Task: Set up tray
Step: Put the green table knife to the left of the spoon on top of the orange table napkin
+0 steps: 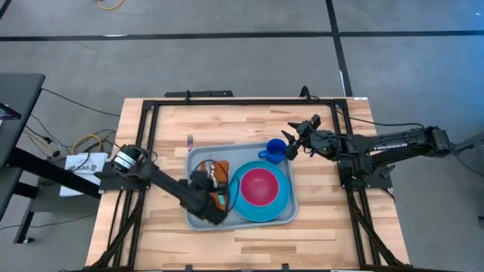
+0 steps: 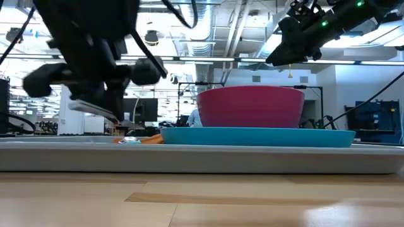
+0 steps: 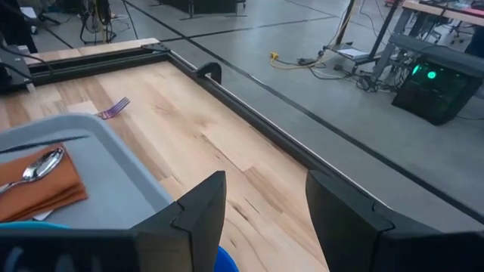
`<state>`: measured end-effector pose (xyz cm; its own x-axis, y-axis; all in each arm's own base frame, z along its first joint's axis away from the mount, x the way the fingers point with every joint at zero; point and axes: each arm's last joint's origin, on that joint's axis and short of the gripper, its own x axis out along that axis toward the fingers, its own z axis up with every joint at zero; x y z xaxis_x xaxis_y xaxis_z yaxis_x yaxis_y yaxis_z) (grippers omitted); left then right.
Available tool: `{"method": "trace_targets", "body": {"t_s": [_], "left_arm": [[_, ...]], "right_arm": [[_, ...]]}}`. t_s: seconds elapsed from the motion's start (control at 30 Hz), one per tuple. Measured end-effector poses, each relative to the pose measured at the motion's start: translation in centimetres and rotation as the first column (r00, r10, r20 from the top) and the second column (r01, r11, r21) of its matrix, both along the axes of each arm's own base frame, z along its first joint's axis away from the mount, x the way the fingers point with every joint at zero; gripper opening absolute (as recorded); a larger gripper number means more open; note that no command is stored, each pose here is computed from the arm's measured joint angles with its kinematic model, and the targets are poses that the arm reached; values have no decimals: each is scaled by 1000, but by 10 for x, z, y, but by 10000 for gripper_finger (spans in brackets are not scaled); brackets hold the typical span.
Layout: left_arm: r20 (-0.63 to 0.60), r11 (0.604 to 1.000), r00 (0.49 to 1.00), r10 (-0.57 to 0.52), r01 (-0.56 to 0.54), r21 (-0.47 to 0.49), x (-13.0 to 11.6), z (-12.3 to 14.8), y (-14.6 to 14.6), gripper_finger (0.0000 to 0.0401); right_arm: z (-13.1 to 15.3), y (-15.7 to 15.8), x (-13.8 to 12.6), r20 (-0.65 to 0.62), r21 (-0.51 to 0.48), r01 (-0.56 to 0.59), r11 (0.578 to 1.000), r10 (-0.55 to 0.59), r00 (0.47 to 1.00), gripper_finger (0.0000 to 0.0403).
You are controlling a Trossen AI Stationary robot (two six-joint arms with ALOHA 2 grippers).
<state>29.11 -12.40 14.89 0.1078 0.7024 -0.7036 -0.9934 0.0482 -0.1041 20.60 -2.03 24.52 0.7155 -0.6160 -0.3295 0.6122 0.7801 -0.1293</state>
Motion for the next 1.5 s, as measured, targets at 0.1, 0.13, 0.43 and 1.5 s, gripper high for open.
{"method": "trace_targets", "body": {"t_s": [0.1,0.13,0.43,1.5], "left_arm": [[37,1000,999,-17,17,-22,-1,3,-13,19],[50,999,999,-12,14,-38,-2,3,-16,19],[116,996,993,-15,25,-81,-2,-12,-35,18],[131,966,991,3,31,-255,48,-15,-14,79]], "right_arm": [[0,0,0,1,0,0,1000,0,1000,175],[0,0,0,0,0,0,1000,0,1000,175],[0,0,0,1,1,0,1000,0,1000,177],[-4,0,-2,-34,20,10,1000,-9,999,177]]}}
